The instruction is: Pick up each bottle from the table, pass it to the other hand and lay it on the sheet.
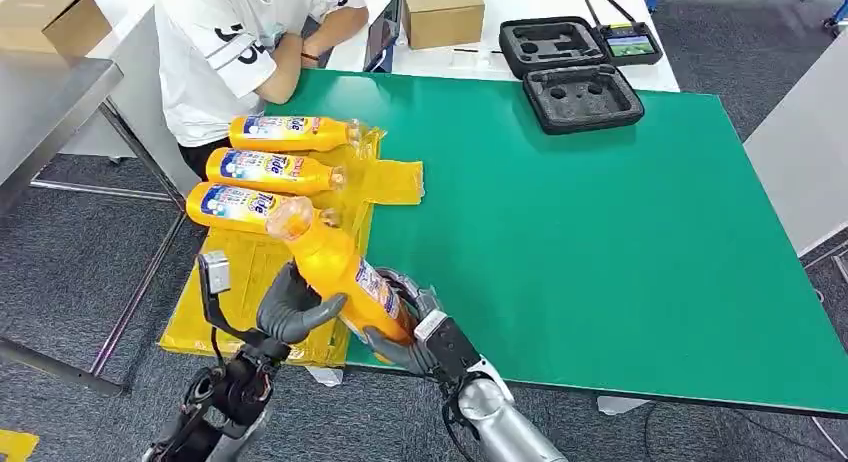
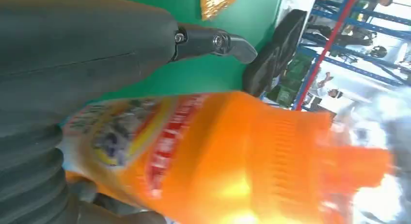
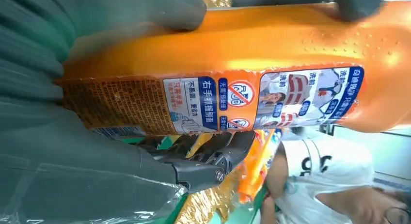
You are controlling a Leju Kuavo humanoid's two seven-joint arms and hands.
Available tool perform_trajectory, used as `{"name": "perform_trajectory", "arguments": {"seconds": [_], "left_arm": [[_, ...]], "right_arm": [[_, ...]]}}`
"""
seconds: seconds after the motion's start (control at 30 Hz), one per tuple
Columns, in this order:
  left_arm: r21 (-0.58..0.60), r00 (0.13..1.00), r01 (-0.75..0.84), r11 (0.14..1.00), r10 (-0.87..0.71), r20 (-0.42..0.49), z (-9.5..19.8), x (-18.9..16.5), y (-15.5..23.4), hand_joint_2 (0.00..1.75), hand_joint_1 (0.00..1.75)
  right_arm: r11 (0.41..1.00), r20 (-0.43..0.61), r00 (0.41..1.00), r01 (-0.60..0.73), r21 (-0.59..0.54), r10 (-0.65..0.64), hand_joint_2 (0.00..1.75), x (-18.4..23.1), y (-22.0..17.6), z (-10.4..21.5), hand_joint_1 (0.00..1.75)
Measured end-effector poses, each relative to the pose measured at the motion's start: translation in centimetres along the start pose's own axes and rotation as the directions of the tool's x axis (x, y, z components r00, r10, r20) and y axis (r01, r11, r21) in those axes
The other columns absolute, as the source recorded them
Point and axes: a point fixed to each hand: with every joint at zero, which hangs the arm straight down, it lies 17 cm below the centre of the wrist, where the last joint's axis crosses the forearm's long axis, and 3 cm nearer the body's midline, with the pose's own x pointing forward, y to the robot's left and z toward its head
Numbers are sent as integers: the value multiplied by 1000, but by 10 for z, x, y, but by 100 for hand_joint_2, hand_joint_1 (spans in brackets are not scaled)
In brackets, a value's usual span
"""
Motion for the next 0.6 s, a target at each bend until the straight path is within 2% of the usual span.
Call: {"name": "perform_trajectory", "arguments": {"seconds": [0.33, 0.6], "left_arm": [[-46, 1000, 8, 999, -8, 14, 2, 3, -11, 175, 0], [-104, 1000, 0, 995, -3, -26, -2, -5, -23, 175, 0]], "right_arm": [[999, -26, 1000, 16, -51, -18, 175, -9, -17, 2, 175], [998, -40, 998, -54, 23, 55, 175, -16, 1, 6, 175]]}}
